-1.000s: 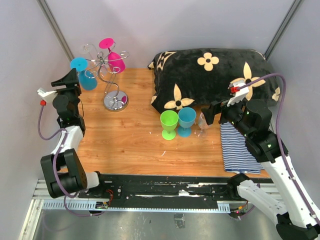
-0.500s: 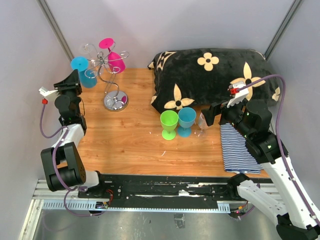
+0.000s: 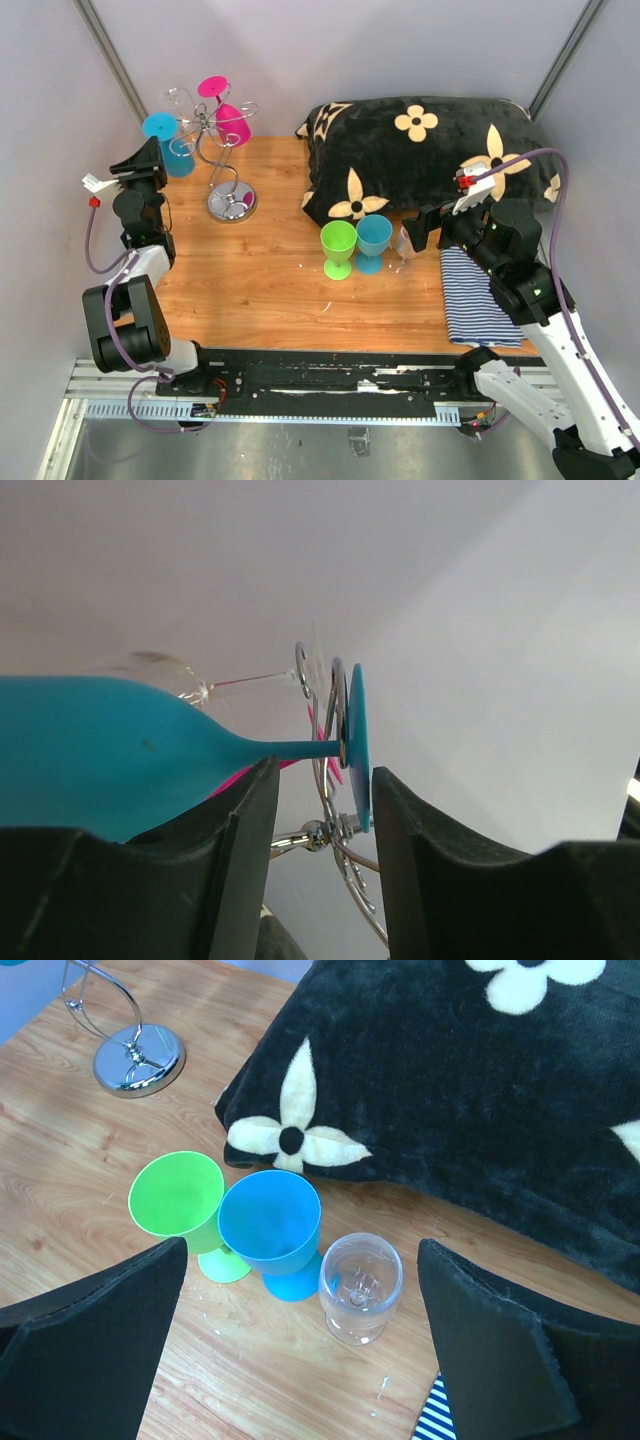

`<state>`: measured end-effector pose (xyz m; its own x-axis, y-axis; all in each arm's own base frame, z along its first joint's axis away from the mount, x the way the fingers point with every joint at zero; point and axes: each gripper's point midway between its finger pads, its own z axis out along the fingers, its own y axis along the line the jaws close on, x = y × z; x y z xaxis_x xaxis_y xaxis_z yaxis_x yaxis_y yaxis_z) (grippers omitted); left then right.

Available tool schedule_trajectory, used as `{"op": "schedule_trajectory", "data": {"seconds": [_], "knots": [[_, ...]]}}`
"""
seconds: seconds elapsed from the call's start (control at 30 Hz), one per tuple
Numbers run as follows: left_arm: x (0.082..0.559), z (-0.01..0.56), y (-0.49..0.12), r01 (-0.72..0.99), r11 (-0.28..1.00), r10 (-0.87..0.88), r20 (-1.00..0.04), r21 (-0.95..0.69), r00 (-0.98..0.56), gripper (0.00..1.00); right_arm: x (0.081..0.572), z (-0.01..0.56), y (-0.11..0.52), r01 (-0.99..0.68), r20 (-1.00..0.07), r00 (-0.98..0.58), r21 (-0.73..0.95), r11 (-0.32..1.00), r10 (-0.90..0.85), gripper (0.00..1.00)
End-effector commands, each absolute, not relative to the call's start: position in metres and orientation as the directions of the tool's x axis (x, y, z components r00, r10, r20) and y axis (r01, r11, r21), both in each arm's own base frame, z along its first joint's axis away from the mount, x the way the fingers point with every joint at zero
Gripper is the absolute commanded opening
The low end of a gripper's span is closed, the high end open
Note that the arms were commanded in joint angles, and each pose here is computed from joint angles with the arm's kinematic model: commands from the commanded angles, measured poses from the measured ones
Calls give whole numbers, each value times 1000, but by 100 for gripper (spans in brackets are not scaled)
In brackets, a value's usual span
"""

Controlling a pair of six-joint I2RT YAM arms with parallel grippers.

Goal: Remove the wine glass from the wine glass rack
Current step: Pick up the wine glass from the wine rack.

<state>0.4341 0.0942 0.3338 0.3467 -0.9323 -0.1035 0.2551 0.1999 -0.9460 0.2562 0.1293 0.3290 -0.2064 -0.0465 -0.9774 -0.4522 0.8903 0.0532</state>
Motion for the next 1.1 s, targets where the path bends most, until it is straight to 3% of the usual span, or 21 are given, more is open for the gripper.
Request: {"op": "schedule_trajectory", "data": {"seconds": [0.0,0.13,0.33,0.6,0.9,1.07], "knots": [[433,347,90,292,225,-931,-117,-929,346,48,261,337,125,-441,-984,-171,34,897,-46,98],[436,347,85,301,230,-936,-125,-926,330,50,261,335,125,-442,-984,-174,35,896,-48,98],[436,349,87,308,214,-934,-102,-927,343,31,261,335,126,-443,-983,-176,32,896,-52,98],[432,347,89,284,190,-927,-76,-940,368,15,261,335,127,-450,-983,-180,38,892,-49,98],[433,346,75,317,169,-936,-52,-933,347,1,263,333,129,-453,-981,-189,38,890,-54,98],[435,343,61,335,168,-945,-54,-927,323,0,264,334,129,-452,-980,-188,35,892,-57,98]]}}
